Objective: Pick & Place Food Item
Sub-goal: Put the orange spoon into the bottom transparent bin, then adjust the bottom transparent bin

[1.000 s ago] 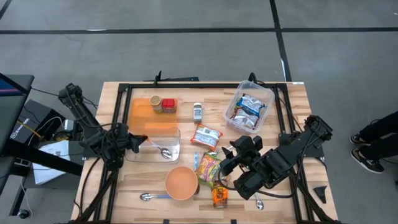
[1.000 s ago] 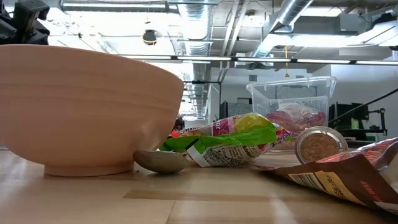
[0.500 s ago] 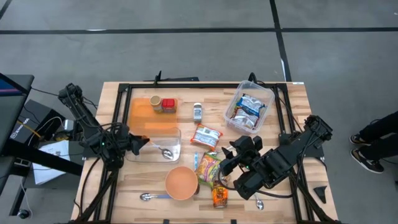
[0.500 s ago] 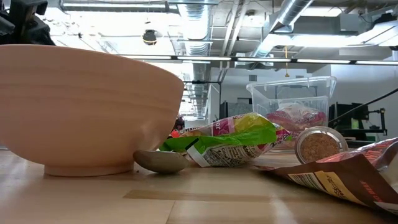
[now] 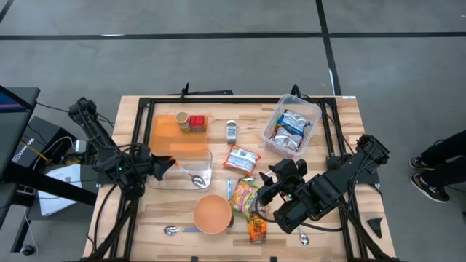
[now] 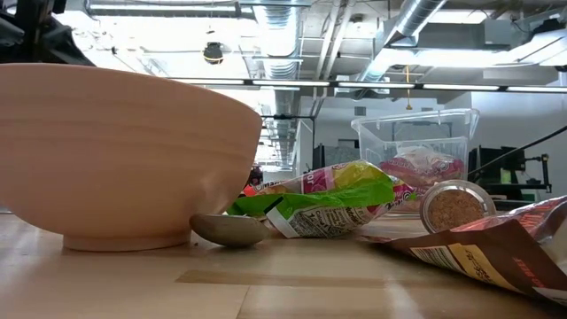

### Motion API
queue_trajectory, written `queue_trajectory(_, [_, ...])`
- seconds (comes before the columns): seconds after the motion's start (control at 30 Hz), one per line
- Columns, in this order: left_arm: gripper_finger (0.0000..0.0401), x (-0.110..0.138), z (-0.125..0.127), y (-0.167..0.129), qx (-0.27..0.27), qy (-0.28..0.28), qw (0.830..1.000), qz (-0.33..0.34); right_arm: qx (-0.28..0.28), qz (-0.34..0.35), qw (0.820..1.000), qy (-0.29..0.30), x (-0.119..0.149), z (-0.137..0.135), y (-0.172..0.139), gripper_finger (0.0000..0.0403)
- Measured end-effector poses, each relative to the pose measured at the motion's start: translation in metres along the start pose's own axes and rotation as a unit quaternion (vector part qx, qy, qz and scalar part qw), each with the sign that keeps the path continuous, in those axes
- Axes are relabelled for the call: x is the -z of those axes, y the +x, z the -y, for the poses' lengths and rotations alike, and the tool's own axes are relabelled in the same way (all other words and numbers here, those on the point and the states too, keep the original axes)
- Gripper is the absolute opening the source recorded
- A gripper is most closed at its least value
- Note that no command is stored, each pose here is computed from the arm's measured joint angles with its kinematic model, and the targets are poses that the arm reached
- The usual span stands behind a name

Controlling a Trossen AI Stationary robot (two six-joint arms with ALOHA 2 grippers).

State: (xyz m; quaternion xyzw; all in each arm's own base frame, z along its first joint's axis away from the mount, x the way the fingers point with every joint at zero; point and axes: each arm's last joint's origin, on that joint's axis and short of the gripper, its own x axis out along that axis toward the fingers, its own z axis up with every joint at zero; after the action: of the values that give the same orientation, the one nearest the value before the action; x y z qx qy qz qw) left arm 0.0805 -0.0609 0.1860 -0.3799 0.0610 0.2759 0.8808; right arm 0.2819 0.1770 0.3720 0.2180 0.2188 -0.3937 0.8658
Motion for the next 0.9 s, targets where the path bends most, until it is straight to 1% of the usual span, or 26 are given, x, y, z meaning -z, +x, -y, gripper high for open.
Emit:
queue_trajectory(0.17, [0.02, -0.003, 0.0, -0.001, 0.006, 0.009, 1.0, -0.003, -0.002, 0.0, 1.0, 0.0, 0.0, -0.001, 0.0, 0.018])
queue_trajectory(0.4, [0.0233, -0.009, 0.002, -0.004, 0.017, 0.025, 1.0, -0.007, -0.002, 0.001, 1.0, -0.003, -0.001, -0.001, 0.002, 0.018])
queue_trajectory(0.5, [0.0246, -0.017, 0.007, -0.007, 0.025, 0.04, 0.999, 0.005, -0.002, 0.002, 1.0, -0.003, -0.001, -0.001, 0.002, 0.018])
queue_trajectory(0.6, [0.0252, -0.025, 0.014, -0.01, 0.033, 0.068, 0.997, 0.008, -0.002, 0.003, 1.0, -0.003, -0.002, -0.001, 0.002, 0.018])
queue_trajectory(0.73, [0.0244, -0.035, 0.028, -0.015, 0.05, 0.108, 0.993, 0.01, -0.001, 0.005, 1.0, -0.005, -0.002, -0.001, 0.002, 0.018])
queue_trajectory(0.9, [0.0206, -0.044, 0.051, -0.02, 0.097, 0.142, 0.985, 0.003, 0.001, 0.015, 1.0, -0.003, -0.003, -0.001, 0.003, 0.018])
